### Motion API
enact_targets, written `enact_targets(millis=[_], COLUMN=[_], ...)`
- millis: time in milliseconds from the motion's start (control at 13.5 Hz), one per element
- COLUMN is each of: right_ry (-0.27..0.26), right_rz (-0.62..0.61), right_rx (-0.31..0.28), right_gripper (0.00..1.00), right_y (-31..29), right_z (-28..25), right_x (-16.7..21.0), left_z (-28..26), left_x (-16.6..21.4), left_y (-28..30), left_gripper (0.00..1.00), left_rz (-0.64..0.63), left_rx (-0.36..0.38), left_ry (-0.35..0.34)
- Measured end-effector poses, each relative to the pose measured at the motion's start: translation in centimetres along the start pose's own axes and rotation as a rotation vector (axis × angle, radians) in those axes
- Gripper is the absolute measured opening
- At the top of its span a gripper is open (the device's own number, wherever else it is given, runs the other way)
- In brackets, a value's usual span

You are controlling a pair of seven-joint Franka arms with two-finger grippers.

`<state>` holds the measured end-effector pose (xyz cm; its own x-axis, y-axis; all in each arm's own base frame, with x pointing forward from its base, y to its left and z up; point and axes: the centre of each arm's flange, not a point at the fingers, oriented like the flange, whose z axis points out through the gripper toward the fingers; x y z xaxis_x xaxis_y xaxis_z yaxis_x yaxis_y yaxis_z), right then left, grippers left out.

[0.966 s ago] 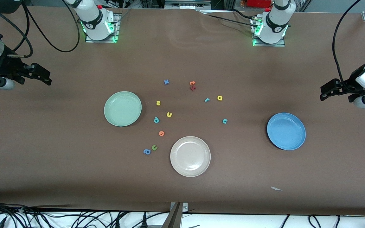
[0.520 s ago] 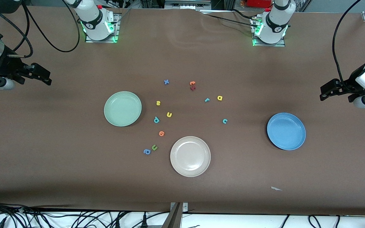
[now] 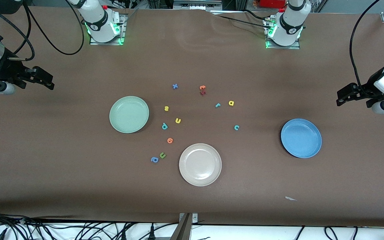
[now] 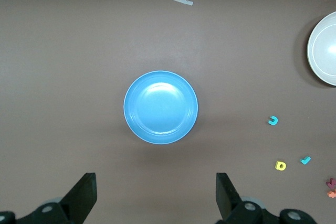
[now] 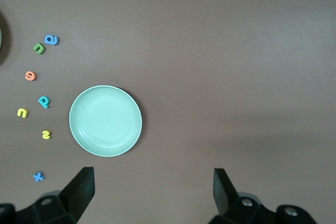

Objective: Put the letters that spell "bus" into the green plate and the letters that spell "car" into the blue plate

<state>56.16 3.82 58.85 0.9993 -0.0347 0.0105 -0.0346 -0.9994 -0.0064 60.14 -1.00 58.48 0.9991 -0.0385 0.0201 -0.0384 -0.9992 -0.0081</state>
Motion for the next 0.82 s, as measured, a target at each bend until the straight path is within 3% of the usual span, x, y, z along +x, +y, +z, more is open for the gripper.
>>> enact_targets(millis=[818], right_ry=[0.000], right_rz=[-0.004], right_rx=[0.000], right_gripper=[1.00], right_y=[-0.21], right_z=[0.00], right_x=[-0.02], left_z=[0.10], left_x=[-0.01], left_y=[0.00], left_gripper=[1.00], left_rz=[0.000], left_rx=[0.000], left_ry=[-0.002])
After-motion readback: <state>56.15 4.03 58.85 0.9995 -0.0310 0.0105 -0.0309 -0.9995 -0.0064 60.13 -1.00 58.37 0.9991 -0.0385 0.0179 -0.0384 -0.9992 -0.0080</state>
